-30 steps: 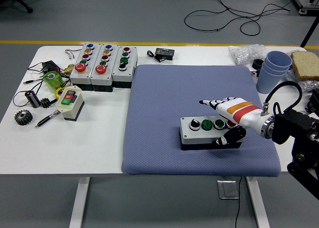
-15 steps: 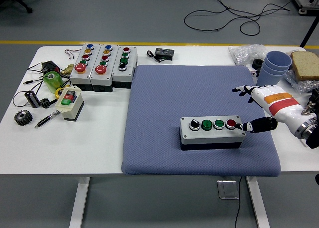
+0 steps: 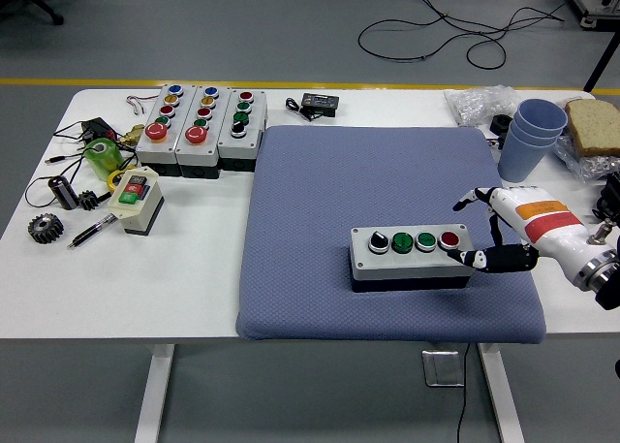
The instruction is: Pick up the button,place it on the desk,press the button,press the button
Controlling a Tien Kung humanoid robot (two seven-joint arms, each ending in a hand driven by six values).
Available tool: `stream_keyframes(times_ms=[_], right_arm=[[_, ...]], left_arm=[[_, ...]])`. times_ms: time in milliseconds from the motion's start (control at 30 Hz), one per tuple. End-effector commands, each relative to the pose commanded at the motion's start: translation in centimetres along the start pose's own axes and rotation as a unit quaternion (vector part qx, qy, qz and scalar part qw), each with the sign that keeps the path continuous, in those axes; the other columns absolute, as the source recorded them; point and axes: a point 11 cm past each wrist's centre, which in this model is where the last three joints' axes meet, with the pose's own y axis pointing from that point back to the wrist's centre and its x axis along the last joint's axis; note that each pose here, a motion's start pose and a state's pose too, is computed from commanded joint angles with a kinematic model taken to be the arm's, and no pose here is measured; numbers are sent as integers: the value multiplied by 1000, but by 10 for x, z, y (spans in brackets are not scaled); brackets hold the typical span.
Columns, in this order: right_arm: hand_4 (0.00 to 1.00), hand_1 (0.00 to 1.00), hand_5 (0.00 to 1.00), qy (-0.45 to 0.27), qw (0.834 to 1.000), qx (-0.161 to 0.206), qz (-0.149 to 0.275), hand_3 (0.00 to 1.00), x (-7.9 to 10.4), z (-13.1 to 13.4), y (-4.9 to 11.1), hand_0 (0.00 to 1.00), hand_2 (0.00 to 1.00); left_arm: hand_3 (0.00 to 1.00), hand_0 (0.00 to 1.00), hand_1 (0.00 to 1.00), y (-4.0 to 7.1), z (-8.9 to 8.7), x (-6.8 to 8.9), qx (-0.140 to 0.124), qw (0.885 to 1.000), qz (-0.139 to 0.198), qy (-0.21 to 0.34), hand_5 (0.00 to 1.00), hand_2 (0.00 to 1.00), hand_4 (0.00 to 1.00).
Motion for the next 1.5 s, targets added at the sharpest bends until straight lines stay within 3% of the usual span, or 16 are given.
stream_keyframes(times_ms=[1200,1367,1500], right_arm=[[866,2,483,-4,998,-17,-66,638,-31,5,6,10,192],[866,2,485,-3,998,-16,-57,637,-28,4,5,10,193],[867,2,483,-9,1000,-5,-20,637,-11,-2,4,12,193]], left_arm=[[544,594,634,0,2,0,-2,1000,-1,2,696,671,348],[544,594,634,0,2,0,-2,1000,-2,1,696,671,348],[545,594,634,0,2,0,-2,1000,-1,2,696,671,348]])
